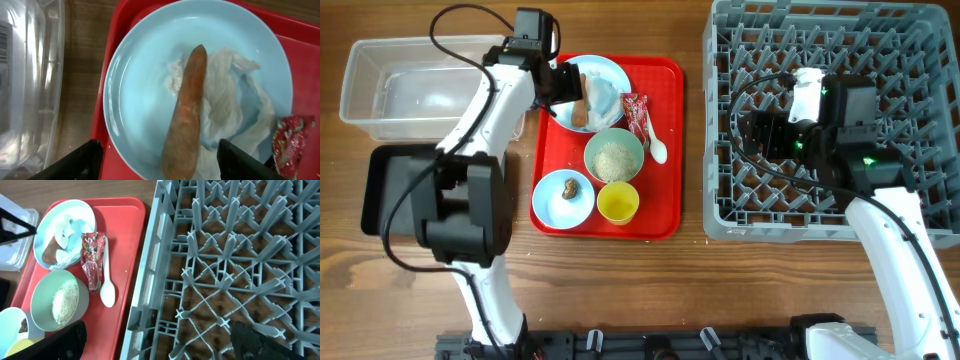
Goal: Sort waste into correct bins and load items into the dishwasher rack
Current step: 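Grasp the orange carrot on the plate with the left gripper, then move the carrot left and drop it onto the black tray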
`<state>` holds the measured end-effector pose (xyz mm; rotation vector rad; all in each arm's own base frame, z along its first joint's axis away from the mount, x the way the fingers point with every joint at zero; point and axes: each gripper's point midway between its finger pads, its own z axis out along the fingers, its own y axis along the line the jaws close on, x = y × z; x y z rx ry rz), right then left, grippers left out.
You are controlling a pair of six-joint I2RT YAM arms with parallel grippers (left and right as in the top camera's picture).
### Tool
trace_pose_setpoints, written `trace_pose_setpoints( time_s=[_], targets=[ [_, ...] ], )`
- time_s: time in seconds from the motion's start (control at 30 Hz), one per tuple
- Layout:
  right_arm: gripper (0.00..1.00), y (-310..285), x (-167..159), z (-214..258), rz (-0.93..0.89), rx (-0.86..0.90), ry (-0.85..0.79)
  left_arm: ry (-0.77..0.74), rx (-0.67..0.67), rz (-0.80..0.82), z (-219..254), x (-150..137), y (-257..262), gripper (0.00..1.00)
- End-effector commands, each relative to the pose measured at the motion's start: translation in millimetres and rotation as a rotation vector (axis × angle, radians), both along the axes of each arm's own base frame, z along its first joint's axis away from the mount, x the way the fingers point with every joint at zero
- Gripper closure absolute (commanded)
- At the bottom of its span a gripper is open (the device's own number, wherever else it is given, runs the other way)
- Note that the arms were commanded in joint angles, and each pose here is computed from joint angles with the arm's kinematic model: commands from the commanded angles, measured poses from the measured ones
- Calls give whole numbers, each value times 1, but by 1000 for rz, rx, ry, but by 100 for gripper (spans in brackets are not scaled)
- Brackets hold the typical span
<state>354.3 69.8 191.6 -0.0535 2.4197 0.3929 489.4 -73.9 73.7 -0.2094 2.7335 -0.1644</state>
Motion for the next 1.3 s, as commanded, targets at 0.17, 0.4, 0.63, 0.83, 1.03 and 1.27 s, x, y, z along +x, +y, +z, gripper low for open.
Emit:
trace_pose_setpoints(
  time_s=[0.17, 0.4, 0.63, 0.83, 1.03, 1.27],
  targets=[
    [6, 3, 2, 4, 5, 15, -8, 49, 27, -130, -54, 5, -23, 31],
    [7, 3, 2, 4, 5, 14, -7, 127, 36, -136, -89, -5, -24, 67],
    [6, 3, 3, 4, 5, 14, -7, 16, 17, -121, -19, 9, -27, 96],
    [7, 3, 3, 4, 5, 14, -7, -229, -21, -99, 120, -5, -22, 95],
    [6, 3, 4, 5, 5, 14, -13, -128, 265, 803, 171, -118, 156, 96],
    [6, 3, 5, 6, 5, 15, -18, 77, 89, 1540, 43, -203, 256, 96]
  ],
)
